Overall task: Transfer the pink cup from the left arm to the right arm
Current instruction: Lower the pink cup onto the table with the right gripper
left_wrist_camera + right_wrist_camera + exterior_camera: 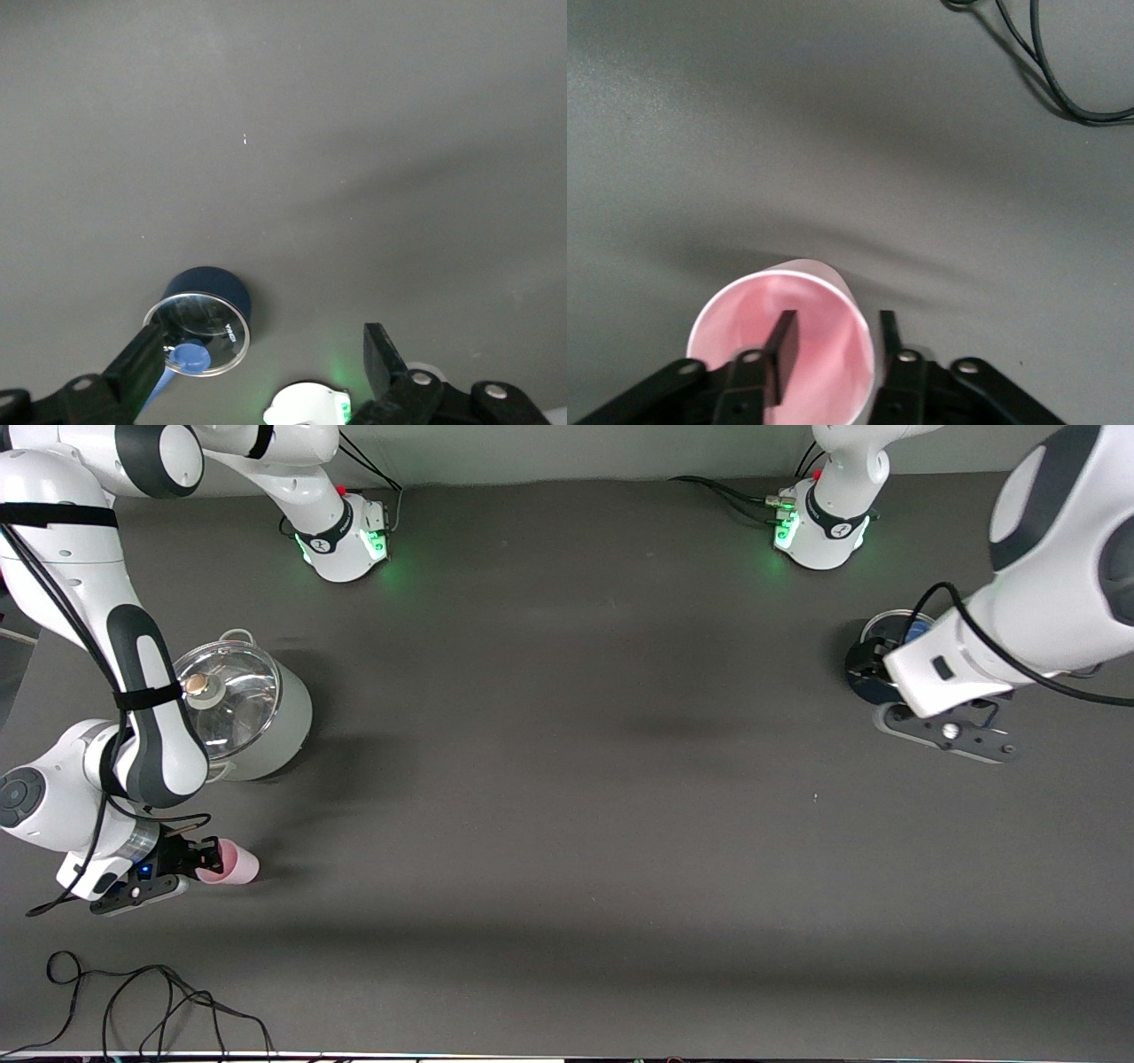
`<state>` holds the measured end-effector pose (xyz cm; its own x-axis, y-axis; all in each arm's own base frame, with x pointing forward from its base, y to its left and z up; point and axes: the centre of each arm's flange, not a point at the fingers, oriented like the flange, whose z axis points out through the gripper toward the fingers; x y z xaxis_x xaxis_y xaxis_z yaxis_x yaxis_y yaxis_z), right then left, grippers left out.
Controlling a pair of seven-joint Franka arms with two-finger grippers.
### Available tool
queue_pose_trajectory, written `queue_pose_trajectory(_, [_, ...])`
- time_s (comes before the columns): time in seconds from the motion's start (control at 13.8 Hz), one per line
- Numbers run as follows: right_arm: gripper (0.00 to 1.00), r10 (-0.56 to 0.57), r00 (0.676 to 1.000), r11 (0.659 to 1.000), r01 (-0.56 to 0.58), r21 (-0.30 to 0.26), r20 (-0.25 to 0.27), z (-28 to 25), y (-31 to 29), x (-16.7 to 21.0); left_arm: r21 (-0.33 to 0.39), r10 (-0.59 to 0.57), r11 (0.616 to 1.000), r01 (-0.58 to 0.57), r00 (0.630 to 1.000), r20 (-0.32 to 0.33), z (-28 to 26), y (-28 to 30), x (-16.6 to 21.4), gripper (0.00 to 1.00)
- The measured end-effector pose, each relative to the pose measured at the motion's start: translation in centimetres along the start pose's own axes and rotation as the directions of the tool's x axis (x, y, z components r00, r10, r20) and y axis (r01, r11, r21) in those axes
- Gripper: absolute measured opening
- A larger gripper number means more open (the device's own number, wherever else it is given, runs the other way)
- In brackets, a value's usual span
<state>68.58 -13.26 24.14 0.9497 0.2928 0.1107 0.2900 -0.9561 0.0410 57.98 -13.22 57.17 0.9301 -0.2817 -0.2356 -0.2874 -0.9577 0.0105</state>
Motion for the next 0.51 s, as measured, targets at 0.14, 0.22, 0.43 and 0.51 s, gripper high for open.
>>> queue_pose_trajectory(0.14, [0.69, 0.002, 1.0, 1.0, -0.002, 0.003, 0.004, 0.0, 0.1, -0.1, 0.003, -0.026, 1.0, 0.026, 1.0, 0.003, 0.2, -0.4, 0.1, 1.0])
queue_pose_trajectory(0.22, [0.81, 0.002, 1.0, 1.0, -0.002, 0.003, 0.004, 0.0, 0.1, 0.0, 0.012, -0.039, 0.999, 0.039, 0.999, 0.002, 0.1, -0.7, 0.1, 1.0])
queue_pose_trajectory(0.43, [1.0, 0.0, 1.0, 1.0, 0.0, 0.012, 0.014, -1.2, 0.1, 0.3, 0.015, -0.086, 0.996, 0.086, 0.996, 0.009, 0.2, -3.1, -0.2, 1.0])
queue_pose_trajectory(0.51, [1.0, -0.002, 1.0, 1.0, 0.001, 0.022, 0.025, -2.5, 0.1, 0.5, 0.013, -0.1, 0.995, 0.1, 0.995, 0.018, 0.3, -3.9, -0.4, 1.0])
